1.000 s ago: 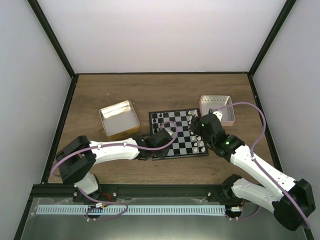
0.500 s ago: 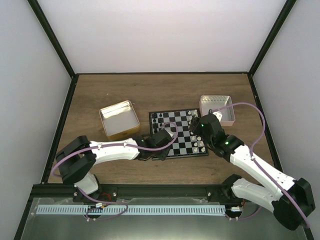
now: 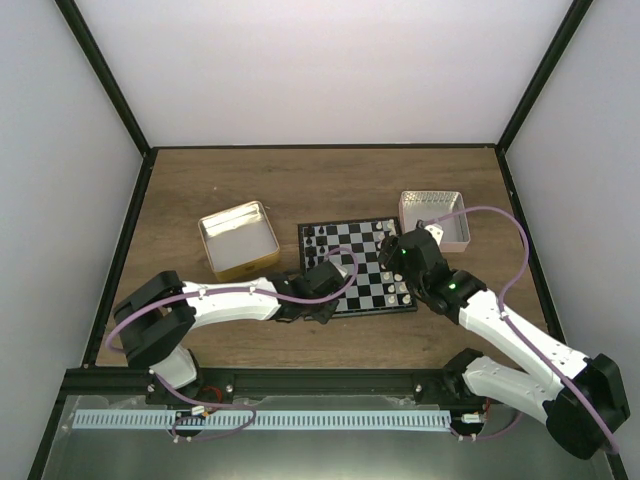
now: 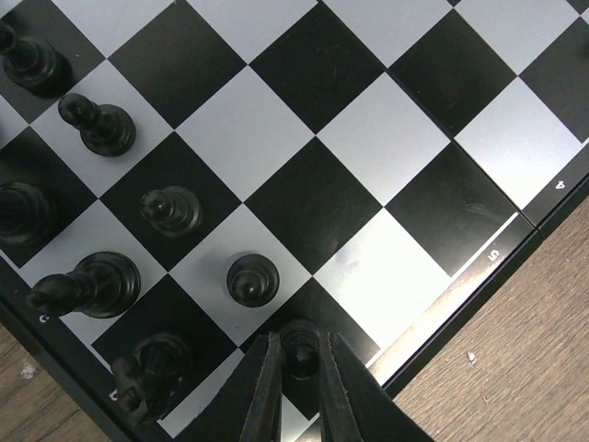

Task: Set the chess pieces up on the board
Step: Place the chess piece on the chessboard, then reset both arms

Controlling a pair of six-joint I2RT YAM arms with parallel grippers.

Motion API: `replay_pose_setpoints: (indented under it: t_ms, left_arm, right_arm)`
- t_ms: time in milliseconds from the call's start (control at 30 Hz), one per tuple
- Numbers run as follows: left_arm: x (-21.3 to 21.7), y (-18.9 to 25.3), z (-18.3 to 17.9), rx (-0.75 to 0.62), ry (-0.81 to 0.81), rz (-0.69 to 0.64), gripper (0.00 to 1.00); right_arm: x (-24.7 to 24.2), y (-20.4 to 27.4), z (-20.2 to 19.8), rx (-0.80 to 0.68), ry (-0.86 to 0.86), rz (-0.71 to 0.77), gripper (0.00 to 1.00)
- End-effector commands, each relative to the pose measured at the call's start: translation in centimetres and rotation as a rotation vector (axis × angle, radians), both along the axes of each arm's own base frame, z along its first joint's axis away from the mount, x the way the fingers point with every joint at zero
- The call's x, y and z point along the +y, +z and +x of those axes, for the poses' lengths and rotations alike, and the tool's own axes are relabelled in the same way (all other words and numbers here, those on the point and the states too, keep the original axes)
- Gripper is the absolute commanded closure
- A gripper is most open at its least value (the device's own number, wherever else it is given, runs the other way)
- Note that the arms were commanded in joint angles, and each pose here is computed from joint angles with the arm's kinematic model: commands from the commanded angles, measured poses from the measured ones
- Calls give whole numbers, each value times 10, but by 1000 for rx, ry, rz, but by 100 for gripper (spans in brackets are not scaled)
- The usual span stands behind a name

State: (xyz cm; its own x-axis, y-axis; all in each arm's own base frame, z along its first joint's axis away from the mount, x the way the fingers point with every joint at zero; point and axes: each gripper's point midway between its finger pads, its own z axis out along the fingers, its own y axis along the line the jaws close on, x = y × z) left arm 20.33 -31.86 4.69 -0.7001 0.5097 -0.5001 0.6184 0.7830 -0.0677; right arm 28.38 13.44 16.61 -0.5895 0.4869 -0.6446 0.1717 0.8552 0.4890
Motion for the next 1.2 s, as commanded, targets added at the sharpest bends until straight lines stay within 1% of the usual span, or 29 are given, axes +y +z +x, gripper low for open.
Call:
replay_pose_setpoints:
  t_ms: [0,167,300,400,433,500,600,667,800,867,900,1033,1167]
  left_arm:
    - [1,-4,-3,3,-32,26,85]
    - [-7,9,-5,4,-52,-17,82]
    - [-6,22,-2,-16,-35,-36,71]
    - [-8,44,-1,-42,-32,-85,61]
    - [-9,54,0,-56,-31,-110,59]
    - [-11,76,0,-81,-33,-166,55]
    - [-9,115,1,-131,-16,-257,44]
    - [-3,146,0,-181,-1,-330,37]
    - [29,216,0,-317,82,-491,20]
    - [50,244,-5,-370,120,-574,4]
    - [60,255,-8,-391,142,-610,0]
    - [115,289,-16,-487,266,-724,0]
    - [166,305,-22,-569,381,-739,0]
  right_arm:
    - [-3,6,2,-17,-28,22,26]
    - [-3,8,2,-24,-26,25,26]
    - [-4,12,0,-27,-26,29,26]
    - [-5,17,-2,-35,-20,40,24]
    - [-3,21,-3,-48,-3,40,23]
    - [2,35,-5,-96,61,28,17]
    - [-9,64,-12,-183,71,2,5]
    - [-16,84,-19,-238,79,-8,2]
    - [-34,122,-37,-308,68,-26,0]
    - [-47,138,-46,-321,41,-49,0]
    - [-54,146,-50,-323,26,-61,0]
    - [-81,173,-69,-332,-40,-99,0]
    - [-100,186,-83,-348,-78,-131,0]
